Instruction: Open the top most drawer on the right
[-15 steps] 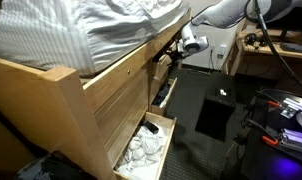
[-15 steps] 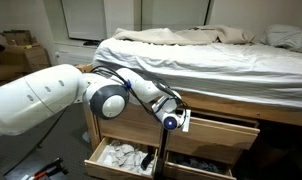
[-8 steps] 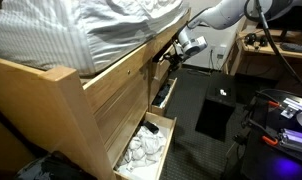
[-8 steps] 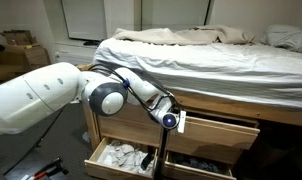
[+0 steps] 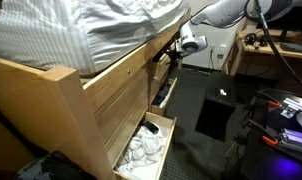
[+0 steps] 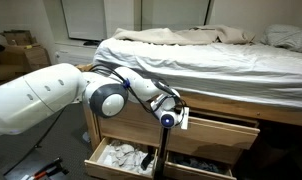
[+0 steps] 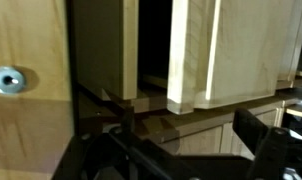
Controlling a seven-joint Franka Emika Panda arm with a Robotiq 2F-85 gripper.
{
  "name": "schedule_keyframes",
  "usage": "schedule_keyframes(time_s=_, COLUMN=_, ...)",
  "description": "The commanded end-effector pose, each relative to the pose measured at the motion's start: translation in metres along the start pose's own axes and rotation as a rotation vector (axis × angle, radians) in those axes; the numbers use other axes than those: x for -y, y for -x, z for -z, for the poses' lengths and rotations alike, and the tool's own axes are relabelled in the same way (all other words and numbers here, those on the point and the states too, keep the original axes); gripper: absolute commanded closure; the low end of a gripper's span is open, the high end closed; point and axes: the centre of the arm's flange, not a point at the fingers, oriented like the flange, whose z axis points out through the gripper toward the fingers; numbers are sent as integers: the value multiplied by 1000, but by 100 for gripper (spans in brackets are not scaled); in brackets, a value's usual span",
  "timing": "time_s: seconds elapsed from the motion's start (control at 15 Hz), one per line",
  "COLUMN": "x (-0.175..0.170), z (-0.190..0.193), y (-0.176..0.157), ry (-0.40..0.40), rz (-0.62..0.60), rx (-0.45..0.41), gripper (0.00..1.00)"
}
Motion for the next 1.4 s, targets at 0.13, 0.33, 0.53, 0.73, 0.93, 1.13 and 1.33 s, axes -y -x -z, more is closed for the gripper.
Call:
schedule_keyframes(time_s=0.13, x=-10, z=3, y=11, ry=61, rz=21, rx=64, gripper=0)
schedule_keyframes(time_s=0.33, x=-9, z=2, y=13, ry=64, rz=22, rx=68, gripper=0)
schedule_keyframes(time_s=0.53, x=4, z=-24, y=21, ry=-103, rz=-31, rx=-24, gripper=0)
schedule_keyframes(time_s=0.73, x=21, z=-29, y=18, ry=-218, rz=-84, rx=-92, gripper=0)
schedule_keyframes(time_s=0.93, x=33, z=-24, y=14, ry=-242, rz=-83, rx=-90, gripper=0)
schedule_keyframes(time_s=1.13, x=65, z=0, y=-12, ry=-213, rz=-58, rx=-83, gripper=0)
schedule_keyframes(time_s=1.33, x=58, z=2, y=-12, ry=-85, rz=-17, rx=-28, gripper=0)
